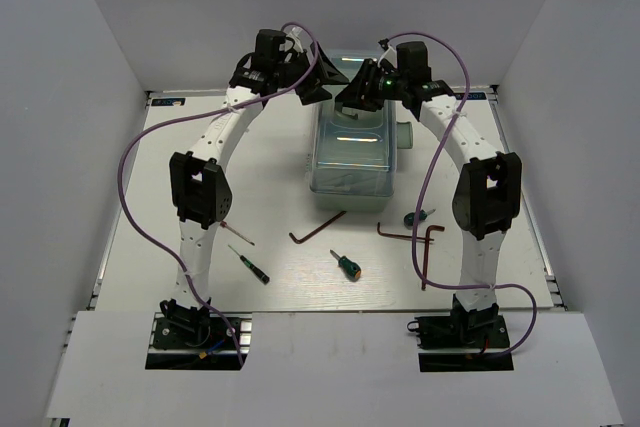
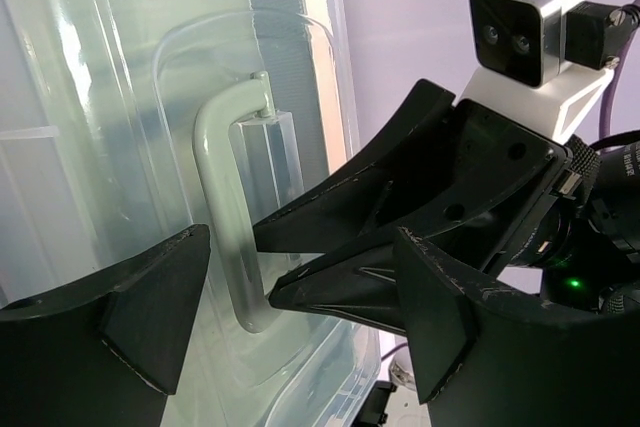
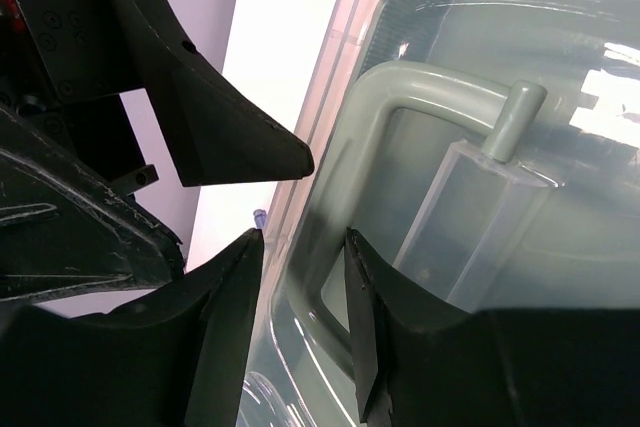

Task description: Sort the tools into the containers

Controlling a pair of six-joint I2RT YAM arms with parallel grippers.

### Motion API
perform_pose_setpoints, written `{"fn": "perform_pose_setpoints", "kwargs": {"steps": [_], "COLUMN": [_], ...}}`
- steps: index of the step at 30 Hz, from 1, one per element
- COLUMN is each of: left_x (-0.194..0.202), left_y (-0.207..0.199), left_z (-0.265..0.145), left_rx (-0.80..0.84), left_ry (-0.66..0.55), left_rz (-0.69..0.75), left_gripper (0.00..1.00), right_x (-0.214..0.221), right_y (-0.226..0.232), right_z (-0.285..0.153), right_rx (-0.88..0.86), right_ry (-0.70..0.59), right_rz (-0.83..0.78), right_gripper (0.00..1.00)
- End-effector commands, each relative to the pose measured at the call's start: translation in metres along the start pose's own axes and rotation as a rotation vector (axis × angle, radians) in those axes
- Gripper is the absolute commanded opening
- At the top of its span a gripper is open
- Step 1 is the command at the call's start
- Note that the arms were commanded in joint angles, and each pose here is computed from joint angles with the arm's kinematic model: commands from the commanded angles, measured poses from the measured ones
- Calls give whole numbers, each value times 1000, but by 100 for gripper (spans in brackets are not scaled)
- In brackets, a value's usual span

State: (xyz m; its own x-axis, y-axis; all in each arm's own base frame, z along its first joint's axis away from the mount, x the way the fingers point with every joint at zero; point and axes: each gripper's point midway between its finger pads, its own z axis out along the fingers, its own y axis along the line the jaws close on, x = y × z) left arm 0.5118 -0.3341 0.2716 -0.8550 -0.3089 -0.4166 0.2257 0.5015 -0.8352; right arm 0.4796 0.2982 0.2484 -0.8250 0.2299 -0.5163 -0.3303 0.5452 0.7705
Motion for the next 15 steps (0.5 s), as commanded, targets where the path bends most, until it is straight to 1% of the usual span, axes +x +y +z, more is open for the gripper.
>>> {"fn": "perform_pose_setpoints", "kwargs": {"steps": [1,2,3,4,5,14,15], "left_x": [13,13,13,13,14,22,24], "left_y": [14,14,14,14,19,13,17], "left_z": [2,2,2,2,5,9,12], "left_rx": [-54,-54,-54,-54,-59,-52,-57], "left_ry": [44,44,44,44,49,64,69], "left_rz": [-15,-15,-15,-15,-20,-13,-19], "left_gripper": [85,85,85,85,85,85,85], "right_x": [-1,0,-5,0,1,2,0], "right_y": [37,40,34,41,41,49,49], "right_z": [-10,-10,-13,-10,-10,-14,-15], "right_rx": [-105,-114,-106,-119,-120,-149,-155], "right_ry": [-5,-2,-13,-1,1,3,-1], "right_rz": [-39,-41,-30,-40,-36,-36,-38], "right_gripper": [44,44,44,44,44,42,42]}}
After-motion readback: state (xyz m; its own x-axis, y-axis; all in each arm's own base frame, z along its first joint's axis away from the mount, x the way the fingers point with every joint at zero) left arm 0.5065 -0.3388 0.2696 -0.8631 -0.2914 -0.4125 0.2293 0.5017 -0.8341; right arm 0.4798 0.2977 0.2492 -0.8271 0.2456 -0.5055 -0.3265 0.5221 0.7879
